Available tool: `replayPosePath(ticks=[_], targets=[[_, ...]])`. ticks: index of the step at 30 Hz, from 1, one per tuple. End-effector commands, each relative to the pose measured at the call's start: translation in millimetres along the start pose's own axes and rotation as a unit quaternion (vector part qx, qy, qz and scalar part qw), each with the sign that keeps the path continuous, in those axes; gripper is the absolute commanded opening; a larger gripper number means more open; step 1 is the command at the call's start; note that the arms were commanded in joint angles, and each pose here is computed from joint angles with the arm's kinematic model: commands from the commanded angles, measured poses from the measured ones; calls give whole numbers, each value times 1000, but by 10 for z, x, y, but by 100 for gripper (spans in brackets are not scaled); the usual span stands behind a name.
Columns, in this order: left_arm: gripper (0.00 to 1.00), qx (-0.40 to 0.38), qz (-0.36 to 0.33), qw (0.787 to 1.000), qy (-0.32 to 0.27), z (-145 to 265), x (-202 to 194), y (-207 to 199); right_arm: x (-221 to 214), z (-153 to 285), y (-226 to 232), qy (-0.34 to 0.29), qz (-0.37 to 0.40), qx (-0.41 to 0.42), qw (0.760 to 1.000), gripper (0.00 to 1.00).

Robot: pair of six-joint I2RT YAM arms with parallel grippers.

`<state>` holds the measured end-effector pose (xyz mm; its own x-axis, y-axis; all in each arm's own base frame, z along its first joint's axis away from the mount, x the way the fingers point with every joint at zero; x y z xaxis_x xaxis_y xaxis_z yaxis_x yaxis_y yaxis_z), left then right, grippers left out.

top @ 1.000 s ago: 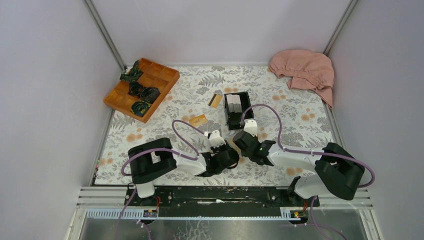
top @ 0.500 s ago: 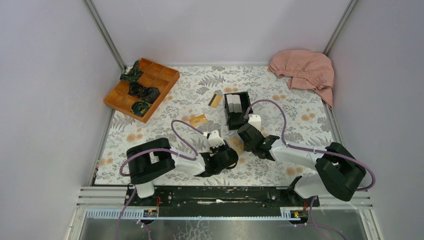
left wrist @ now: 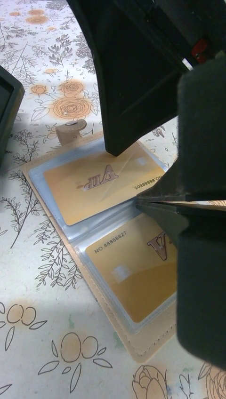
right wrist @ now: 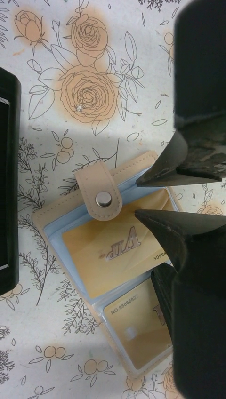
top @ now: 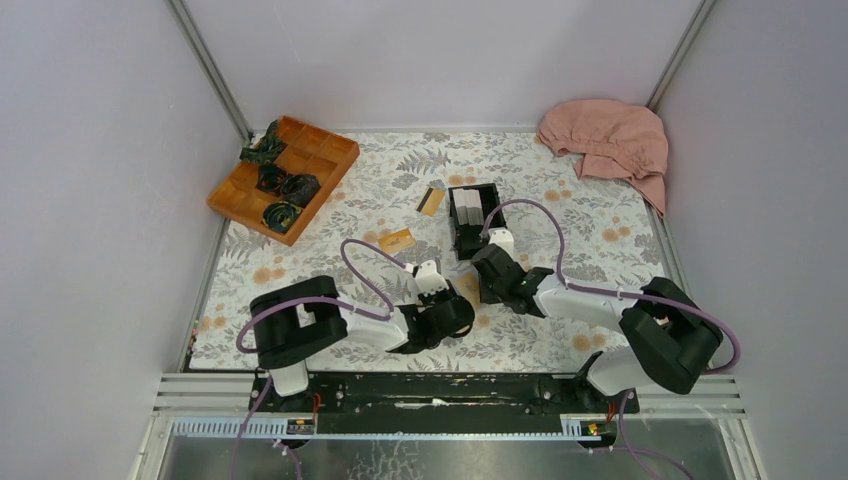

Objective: Put the credit cards into the card holder
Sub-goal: Insert the credit card into the card holder.

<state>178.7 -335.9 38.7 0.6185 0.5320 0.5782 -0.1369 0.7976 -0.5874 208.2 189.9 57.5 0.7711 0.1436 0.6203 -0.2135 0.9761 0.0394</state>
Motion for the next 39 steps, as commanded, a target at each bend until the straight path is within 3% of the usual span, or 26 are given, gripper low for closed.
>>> replayPosePath(ticks=[1,27,39], targets=[[1,98,-100,990,30,33,-84,671,177,1,51,-19,-12,15,1000,32],[1,114,-119,985,45,2,-73,830,-79,-116,-85,22,-54,57,997,33],[0,120,-126,983,53,2,-91,894,-57,79,58,5,-95,140,986,32]])
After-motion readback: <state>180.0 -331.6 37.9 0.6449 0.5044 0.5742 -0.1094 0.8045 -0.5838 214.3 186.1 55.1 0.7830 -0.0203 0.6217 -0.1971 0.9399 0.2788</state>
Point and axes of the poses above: each gripper's point midway between its finger pads, its own z axis back along the fingers, its own y axis along the line the jaws close on, x = y × z, the point moved 5 cm from there along z, back along the fingers, and after that the axes turned 4 degrees about z, right-handed, at the moved point
